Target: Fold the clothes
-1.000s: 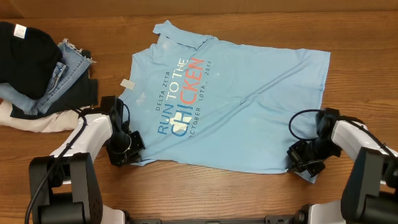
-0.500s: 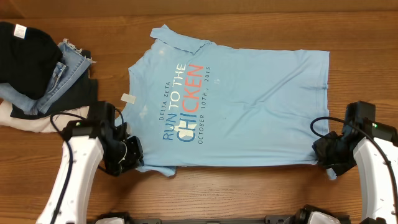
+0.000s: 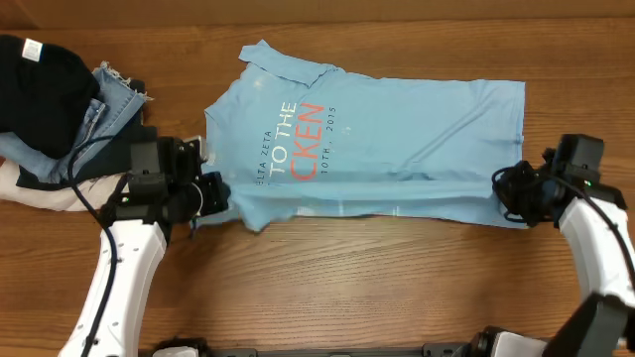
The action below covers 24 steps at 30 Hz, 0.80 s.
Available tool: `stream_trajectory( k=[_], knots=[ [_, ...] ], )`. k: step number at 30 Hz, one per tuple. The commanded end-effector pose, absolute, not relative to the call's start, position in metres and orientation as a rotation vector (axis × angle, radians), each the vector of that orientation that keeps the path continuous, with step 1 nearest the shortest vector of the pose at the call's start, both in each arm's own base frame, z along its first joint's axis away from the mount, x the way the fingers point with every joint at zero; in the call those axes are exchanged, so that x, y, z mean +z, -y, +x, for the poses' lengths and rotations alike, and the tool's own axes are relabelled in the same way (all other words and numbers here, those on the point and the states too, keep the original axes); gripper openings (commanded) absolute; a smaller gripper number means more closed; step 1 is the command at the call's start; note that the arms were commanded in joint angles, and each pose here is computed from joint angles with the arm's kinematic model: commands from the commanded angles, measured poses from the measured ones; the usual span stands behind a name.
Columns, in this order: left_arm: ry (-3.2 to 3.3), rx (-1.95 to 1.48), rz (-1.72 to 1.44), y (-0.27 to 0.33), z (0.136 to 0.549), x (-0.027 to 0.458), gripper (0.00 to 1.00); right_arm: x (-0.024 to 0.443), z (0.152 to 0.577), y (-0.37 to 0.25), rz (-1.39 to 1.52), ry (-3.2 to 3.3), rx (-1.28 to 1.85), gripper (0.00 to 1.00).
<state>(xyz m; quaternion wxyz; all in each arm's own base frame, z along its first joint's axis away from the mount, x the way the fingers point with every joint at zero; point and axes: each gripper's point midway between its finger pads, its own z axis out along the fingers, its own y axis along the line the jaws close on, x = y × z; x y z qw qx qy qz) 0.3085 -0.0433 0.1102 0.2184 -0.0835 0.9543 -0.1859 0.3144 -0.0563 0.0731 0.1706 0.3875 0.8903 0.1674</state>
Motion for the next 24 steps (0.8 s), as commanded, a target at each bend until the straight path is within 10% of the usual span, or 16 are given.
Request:
stream_trajectory(
  k=[1, 3, 5, 8, 17, 24],
  knots=[
    [-2.609, -0.488, -0.105, 0.049, 0.331, 0.102, 0.20, 0.073, 0.341, 0.053, 1.048, -2.478, 0.593, 0.04],
    [-2.623, -0.491, -0.078, 0.053, 0.341, 0.086, 0.29, 0.071, 0.354, 0.055, 1.042, -2.440, 0.617, 0.08],
    [-2.648, -0.493, -0.081, 0.054, 0.346, 0.071, 0.27, 0.073, 0.364, 0.058, 1.013, -2.407, 0.614, 0.54],
    [-2.671, -0.510, -0.092, 0.055, 0.346, 0.062, 0.27, 0.076, 0.366, 0.056, 0.999, -2.397, 0.638, 0.73],
    [-2.906, -0.588, -0.030, 0.082, 0.287, 0.050, 0.60, 0.065, 0.342, 0.041, 1.049, -2.503, 0.702, 0.75],
    [-2.996, -0.338, 0.014, 0.077, 0.266, 0.025, 0.64, 0.064, 0.335, 0.035, 1.065, -2.531, 0.735, 0.75]
  ],
)
